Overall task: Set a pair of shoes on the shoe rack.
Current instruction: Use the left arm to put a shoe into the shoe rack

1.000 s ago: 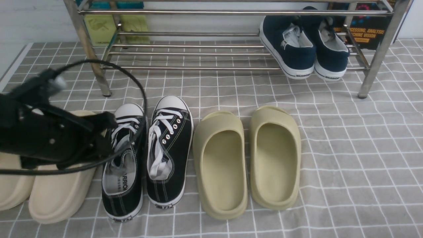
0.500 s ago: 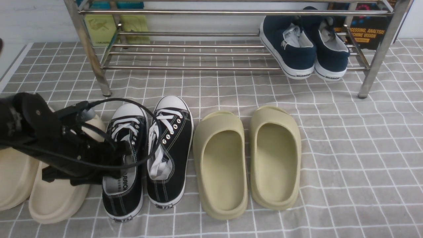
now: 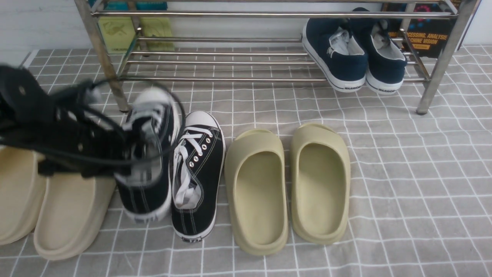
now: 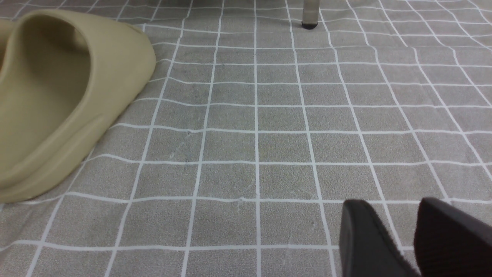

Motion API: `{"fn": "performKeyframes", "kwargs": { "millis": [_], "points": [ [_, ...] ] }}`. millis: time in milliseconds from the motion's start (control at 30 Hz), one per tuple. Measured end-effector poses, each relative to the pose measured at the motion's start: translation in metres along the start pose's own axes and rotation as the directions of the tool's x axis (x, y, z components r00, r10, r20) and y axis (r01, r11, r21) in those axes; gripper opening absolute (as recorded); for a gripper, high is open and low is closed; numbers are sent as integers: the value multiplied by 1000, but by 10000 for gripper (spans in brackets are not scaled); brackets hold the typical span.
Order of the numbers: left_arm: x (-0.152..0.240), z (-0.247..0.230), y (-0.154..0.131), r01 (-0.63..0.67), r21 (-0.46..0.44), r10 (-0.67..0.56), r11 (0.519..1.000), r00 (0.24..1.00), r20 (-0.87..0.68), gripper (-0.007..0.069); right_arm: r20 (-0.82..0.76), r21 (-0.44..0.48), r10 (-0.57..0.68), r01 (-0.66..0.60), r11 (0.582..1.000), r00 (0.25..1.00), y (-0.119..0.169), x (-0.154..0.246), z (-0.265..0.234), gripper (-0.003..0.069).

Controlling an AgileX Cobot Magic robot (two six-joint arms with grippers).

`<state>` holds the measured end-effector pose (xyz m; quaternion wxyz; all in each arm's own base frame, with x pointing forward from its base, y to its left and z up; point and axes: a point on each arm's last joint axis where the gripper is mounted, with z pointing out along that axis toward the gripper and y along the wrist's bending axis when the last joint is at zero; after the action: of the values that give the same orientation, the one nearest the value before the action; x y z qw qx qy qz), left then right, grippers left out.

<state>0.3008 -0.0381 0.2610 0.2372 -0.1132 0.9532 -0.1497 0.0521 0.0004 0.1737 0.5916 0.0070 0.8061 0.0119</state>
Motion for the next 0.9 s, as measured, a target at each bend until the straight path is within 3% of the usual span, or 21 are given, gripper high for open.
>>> {"fn": "performKeyframes", "kwargs": {
  "millis": [200,433,667,900],
  "points": [
    [-41,-6,-15,-58,-1,57,998,996,65,-13,0,0,0,0,1000,1000,0,0,0,239],
    [-100,46,-20,-132,-63,134,989,990,42,-13,0,0,0,0,1000,1000,0,0,0,239],
    [-153,85,-32,-147,-45,152,988,981,119,-13,0,0,2,-2,1000,1000,0,0,0,239],
    [-181,101,-40,-152,-21,153,988,967,206,-10,0,0,1,-1,1000,1000,0,0,0,239]
  ]
}}
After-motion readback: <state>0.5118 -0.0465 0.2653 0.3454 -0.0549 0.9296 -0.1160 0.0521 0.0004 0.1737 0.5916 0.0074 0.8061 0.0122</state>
